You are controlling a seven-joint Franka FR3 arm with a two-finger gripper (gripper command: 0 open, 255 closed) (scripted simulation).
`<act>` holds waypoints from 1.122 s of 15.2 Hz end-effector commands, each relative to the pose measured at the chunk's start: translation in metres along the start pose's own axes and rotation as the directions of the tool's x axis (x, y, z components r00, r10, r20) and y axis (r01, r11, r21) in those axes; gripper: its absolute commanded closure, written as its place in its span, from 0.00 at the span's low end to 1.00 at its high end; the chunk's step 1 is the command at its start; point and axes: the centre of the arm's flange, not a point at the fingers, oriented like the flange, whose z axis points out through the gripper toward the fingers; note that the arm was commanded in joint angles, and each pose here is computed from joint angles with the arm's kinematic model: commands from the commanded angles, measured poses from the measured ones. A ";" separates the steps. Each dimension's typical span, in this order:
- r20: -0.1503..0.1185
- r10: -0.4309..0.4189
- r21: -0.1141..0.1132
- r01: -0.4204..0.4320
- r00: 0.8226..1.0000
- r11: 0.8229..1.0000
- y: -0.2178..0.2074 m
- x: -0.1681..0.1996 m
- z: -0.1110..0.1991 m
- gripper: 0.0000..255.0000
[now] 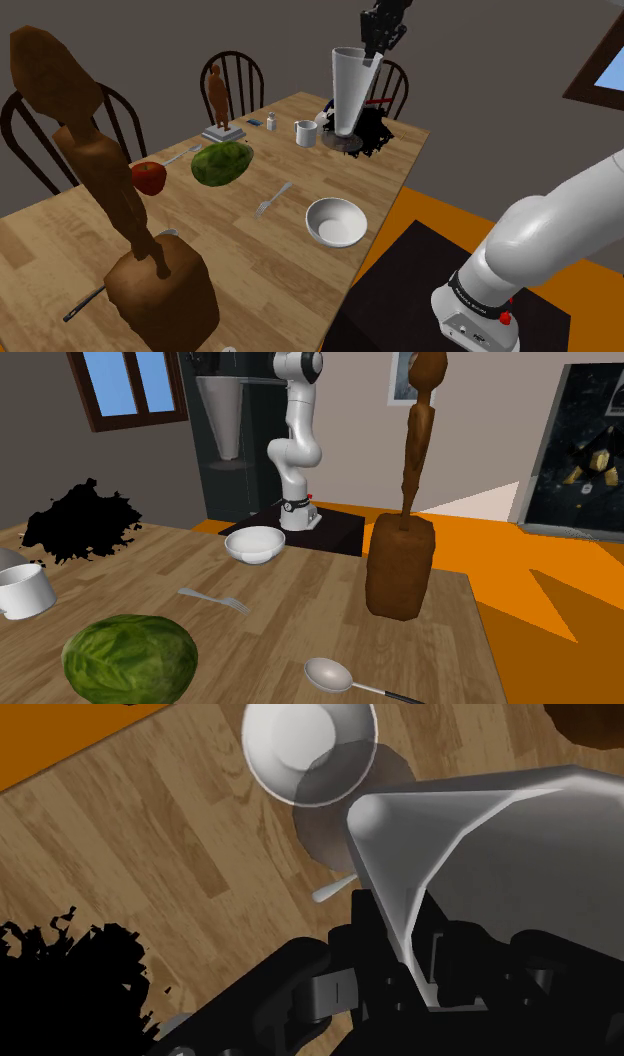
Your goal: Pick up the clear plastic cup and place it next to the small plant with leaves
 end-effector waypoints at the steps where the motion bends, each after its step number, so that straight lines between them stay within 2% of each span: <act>1: 0.000 -0.002 0.000 0.002 1.000 1.000 0.026 0.003 -0.006 1.00; 17: 0.000 -0.002 0.000 0.002 1.000 1.000 0.233 0.024 -0.046 1.00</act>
